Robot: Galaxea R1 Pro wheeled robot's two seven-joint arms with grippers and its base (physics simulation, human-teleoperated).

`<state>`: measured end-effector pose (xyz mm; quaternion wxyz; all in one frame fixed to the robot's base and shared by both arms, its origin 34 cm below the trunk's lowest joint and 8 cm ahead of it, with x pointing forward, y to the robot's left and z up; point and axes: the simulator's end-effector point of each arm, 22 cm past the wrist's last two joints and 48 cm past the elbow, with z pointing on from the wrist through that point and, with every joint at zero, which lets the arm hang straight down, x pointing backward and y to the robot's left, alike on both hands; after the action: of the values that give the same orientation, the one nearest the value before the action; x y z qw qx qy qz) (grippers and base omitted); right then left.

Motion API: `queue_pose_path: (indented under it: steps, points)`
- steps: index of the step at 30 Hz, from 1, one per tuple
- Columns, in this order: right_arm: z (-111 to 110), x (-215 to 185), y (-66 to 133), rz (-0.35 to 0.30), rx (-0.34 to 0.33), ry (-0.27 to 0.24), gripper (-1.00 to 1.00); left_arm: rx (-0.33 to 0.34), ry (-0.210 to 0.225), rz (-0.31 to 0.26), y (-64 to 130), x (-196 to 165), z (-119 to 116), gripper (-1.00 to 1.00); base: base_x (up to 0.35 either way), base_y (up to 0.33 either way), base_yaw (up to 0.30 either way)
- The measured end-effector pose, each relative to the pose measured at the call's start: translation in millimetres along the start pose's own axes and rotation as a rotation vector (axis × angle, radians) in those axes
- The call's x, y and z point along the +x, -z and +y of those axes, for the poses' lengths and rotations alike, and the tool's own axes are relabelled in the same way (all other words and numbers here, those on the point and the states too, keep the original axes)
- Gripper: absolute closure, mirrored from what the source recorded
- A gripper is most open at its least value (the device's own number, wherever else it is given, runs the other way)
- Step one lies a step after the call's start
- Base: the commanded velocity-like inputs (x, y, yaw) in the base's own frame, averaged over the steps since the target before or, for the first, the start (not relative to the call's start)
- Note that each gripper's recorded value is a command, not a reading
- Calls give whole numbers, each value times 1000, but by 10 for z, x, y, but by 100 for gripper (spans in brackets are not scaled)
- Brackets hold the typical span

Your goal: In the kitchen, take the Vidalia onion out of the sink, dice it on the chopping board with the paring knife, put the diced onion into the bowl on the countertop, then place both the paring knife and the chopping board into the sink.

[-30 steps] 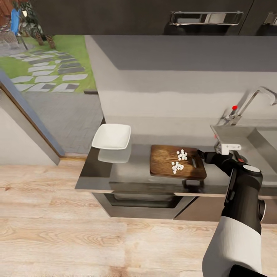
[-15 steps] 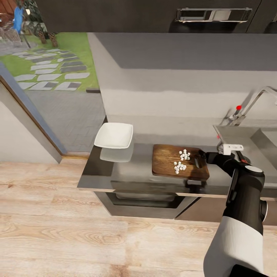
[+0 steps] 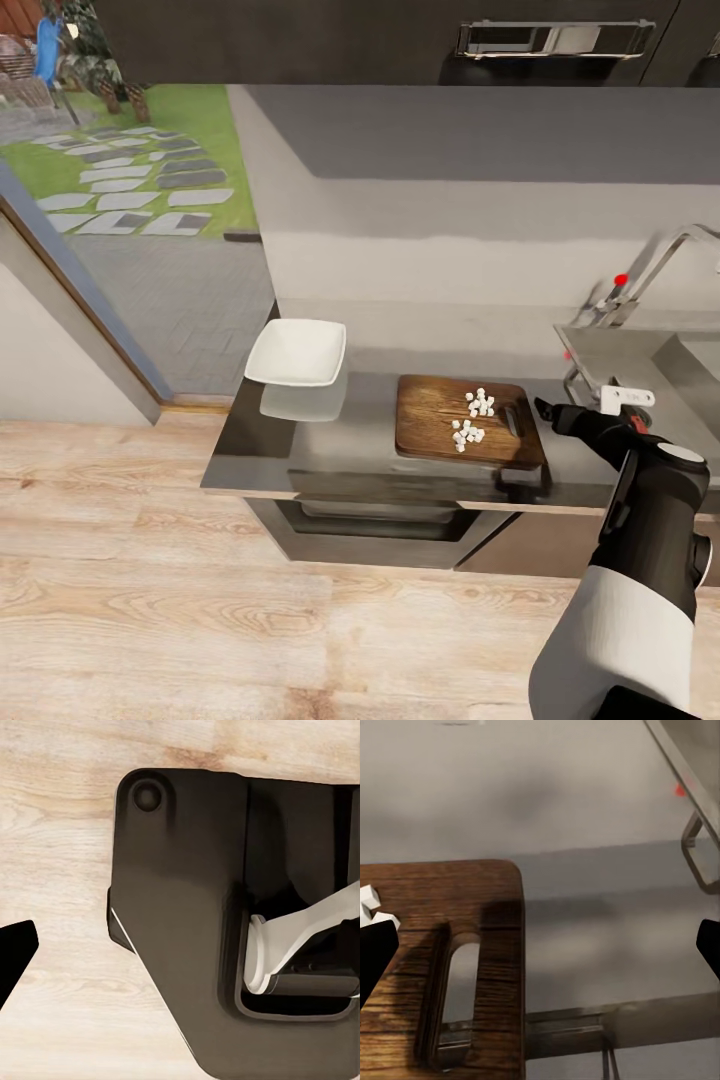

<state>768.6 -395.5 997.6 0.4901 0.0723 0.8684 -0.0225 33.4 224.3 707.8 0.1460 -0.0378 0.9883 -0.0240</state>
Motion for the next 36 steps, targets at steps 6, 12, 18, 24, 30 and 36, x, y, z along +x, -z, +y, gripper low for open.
queue_pose_path:
  steps: [6,12,18,24,30,36]
  points:
    - [10,22,-6,3,-1,-1,-100,0,0,3,3,6,0,-100,0,0,0]
    - [25,52,-22,8,-3,-3,-100,-1,0,7,10,19,2,-100,0,0,0]
    - [27,78,-38,13,-3,-3,-100,-1,1,12,17,30,3,-100,0,0,40]
    - [26,104,-52,17,-3,-2,-100,-1,1,16,24,42,3,-100,0,0,62]
    - [25,130,-67,22,-2,-2,-100,-2,1,21,31,53,3,-100,0,0,65]
    - [19,155,-81,26,-1,-1,-100,-2,1,25,39,65,4,-100,0,0,65]
